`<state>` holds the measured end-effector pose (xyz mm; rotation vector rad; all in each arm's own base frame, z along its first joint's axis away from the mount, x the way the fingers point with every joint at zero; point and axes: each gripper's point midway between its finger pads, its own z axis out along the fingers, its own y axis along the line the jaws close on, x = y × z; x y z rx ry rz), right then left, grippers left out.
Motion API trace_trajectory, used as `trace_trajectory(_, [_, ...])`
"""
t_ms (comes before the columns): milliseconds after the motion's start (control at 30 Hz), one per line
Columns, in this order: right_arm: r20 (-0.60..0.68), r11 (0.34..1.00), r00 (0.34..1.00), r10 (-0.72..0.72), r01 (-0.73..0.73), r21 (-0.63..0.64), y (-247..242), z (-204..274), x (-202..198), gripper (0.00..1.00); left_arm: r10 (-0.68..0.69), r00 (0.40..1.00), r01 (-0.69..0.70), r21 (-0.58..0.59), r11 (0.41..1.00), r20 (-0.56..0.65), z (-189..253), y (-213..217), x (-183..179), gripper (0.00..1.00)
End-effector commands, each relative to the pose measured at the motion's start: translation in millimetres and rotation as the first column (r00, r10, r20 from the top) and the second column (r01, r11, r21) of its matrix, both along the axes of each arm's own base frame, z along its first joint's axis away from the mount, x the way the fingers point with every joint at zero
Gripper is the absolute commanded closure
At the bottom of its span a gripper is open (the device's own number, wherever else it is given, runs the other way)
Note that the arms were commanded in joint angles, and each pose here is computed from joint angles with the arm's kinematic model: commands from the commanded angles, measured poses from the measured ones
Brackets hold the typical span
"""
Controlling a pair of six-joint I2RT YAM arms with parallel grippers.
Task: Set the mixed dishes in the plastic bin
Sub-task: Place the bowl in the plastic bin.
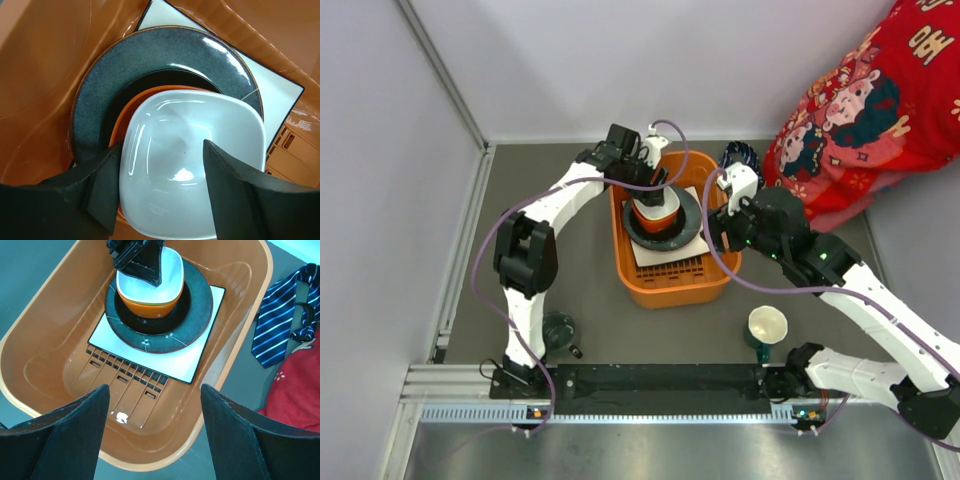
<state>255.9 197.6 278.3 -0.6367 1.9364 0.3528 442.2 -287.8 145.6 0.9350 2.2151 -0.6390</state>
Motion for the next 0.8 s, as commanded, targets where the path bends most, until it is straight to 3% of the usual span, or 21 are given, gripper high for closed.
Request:
trace_trajectory(0, [0.041,0.999,0.999,-0.012,0.01,0.048,-0.5,15.2,3.0,0.27,0.009,0.997,-0.006,-0.044,0.999,0.075,37.5,0.0,1.7,0.33])
trace_trajectory(367, [0.036,0.999,0.999,0.001,-0.003,0.053,2.9,14.4,2.5,0.27,0.009,0.991,0.002,-0.081,0.997,0.133,78.1,-0.2,0.2,0.32])
trace_trajectory(767, [0.032,0.999,0.999,0.0,-0.002,0.053,2.5,12.0,2.6,0.27,0.022,0.989,-0.011,-0.074,0.997,0.148,85.0,3.1,0.3,0.32])
